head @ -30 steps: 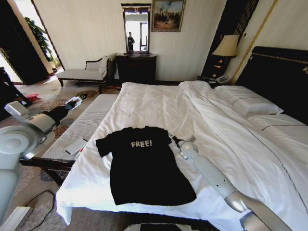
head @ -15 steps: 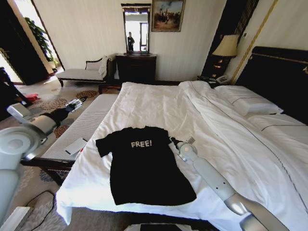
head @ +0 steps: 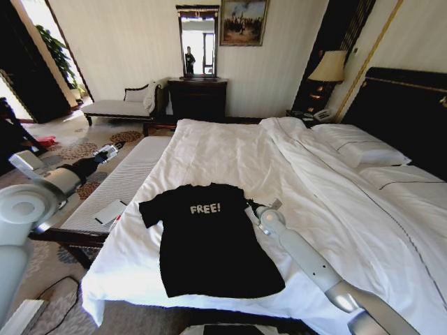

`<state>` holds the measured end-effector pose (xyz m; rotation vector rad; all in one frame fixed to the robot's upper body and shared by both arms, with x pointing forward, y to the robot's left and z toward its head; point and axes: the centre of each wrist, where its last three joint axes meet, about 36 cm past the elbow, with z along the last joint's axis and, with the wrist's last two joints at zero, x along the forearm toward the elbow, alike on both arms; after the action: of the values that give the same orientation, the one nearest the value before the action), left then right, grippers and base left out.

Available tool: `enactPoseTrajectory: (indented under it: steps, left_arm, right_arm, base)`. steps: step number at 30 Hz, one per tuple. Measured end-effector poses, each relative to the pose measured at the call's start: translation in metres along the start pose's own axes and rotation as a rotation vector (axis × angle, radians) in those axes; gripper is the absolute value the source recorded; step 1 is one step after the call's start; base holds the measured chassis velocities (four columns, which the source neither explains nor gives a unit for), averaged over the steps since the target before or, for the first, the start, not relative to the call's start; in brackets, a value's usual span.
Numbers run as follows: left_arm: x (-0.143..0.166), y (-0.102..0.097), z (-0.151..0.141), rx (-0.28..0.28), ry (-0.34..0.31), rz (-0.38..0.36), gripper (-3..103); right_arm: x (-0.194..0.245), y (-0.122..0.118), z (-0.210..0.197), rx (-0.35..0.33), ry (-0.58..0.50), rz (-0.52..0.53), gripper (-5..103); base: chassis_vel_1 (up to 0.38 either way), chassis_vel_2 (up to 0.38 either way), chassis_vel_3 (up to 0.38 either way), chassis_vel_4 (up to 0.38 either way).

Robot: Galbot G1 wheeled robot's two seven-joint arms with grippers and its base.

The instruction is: Fold the clothes on the bed.

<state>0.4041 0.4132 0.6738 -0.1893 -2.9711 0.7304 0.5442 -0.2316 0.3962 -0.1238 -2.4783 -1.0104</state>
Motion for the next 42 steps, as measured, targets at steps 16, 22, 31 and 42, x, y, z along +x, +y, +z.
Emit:
enactPoseTrajectory:
  steps: [16, 22, 31, 42]
  left_arm:
    - [-0.004, 0.002, 0.003, 0.009, -0.002, -0.003, 100]
    - [-0.004, 0.003, 0.003, 0.011, -0.002, -0.005, 100]
    - [-0.005, 0.005, 0.006, 0.013, 0.005, -0.009, 100]
    - [-0.003, 0.006, 0.006, 0.01, 0.007, -0.014, 100]
  right_arm:
    - [0.002, 0.007, -0.041, 0.011, -0.128, -0.061, 0]
    - [0.001, 0.022, -0.049, 0.011, -0.155, -0.095, 0]
    - [-0.011, 0.033, -0.037, 0.061, -0.152, -0.103, 0]
    - [-0.03, 0.026, -0.039, 0.111, -0.183, -0.028, 0]
  base:
    - [0.0, 0.0, 0.0, 0.0]
    - [0.0, 0.0, 0.0, 0.0]
    - [0.0, 0.0, 0.0, 0.0]
    - [0.0, 0.0, 0.0, 0.0]
